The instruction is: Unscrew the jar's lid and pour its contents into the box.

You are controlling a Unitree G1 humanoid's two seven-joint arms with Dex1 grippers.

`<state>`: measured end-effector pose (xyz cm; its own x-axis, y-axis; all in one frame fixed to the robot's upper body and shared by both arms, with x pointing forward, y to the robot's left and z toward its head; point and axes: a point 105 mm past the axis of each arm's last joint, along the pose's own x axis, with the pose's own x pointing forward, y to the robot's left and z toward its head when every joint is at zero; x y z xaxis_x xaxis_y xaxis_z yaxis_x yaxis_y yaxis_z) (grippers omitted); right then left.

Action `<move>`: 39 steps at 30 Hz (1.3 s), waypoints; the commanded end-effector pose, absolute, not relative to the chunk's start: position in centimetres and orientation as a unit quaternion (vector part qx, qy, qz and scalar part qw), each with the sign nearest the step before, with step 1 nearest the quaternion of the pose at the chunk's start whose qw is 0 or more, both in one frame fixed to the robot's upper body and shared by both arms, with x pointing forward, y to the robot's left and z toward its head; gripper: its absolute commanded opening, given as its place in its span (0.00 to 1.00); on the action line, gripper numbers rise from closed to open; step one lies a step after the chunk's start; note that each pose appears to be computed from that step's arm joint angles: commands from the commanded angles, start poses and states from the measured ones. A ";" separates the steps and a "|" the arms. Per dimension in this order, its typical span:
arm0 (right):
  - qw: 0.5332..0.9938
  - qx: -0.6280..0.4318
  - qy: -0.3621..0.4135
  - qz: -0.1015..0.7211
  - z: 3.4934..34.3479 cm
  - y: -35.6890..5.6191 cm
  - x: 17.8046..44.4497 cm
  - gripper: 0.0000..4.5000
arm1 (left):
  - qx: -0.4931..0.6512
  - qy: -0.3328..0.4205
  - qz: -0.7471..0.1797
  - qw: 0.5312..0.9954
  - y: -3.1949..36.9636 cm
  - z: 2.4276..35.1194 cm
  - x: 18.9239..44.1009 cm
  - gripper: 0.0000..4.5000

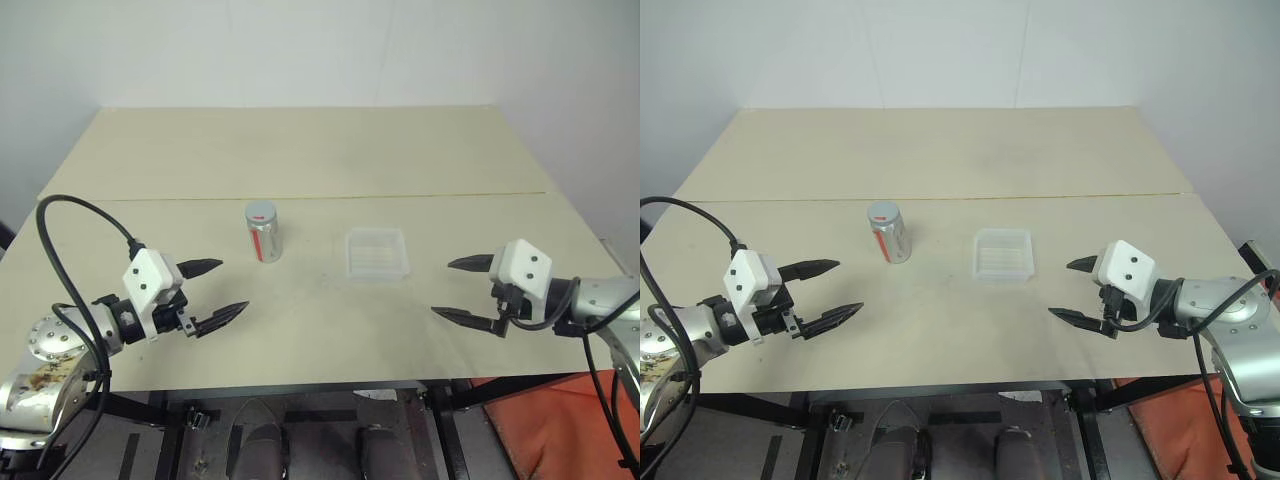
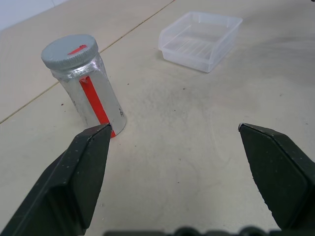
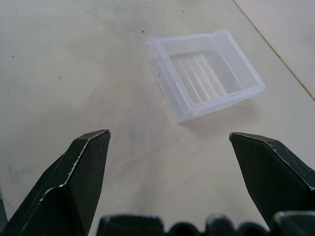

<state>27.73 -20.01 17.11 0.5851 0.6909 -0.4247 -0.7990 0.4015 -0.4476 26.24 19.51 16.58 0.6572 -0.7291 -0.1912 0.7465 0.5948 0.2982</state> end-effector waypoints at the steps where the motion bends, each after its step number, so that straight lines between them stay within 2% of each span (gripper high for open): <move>1: 0.832 -0.329 0.065 0.442 18.4 -19.9 27.8 1.00 | 0.190 0.006 -0.414 0.890 19.3 17.2 26.1 1.00; 15: 0.830 -0.330 0.065 0.445 18.7 -19.8 27.6 1.00 | 0.191 0.003 -0.403 0.895 19.5 17.0 26.4 1.00; 20: 0.827 -0.331 0.064 0.450 18.6 -19.4 27.6 1.00 | 0.191 -0.019 -0.334 0.923 19.8 16.6 27.4 1.00; 22: 0.825 -0.329 0.064 0.454 18.5 -19.2 27.6 1.00 | 0.200 -0.055 -0.293 0.933 19.4 16.6 28.0 1.00; 26: 0.820 -0.322 0.055 0.471 18.5 -18.2 27.6 1.00 | 0.145 -0.115 -0.207 0.961 18.5 16.7 29.4 1.00; 30: 0.815 -0.318 0.049 0.482 18.3 -17.3 27.8 1.00 | 0.122 -0.128 -0.184 0.967 17.2 15.7 30.5 1.00; 34: 0.814 -0.316 0.044 0.485 18.4 -17.0 28.0 1.00 | 0.144 -0.147 -0.133 0.970 16.1 15.1 32.7 1.00; 39: 0.822 -0.315 0.037 0.472 18.5 -16.9 28.0 1.00 | 0.086 -0.144 -0.129 0.977 14.5 14.5 34.0 1.00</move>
<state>28.13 -17.02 17.39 0.5289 0.7546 -0.3885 -0.8245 0.3483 -0.4460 33.80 14.57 13.48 0.9323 -0.2918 0.2136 0.2486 0.9461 0.2075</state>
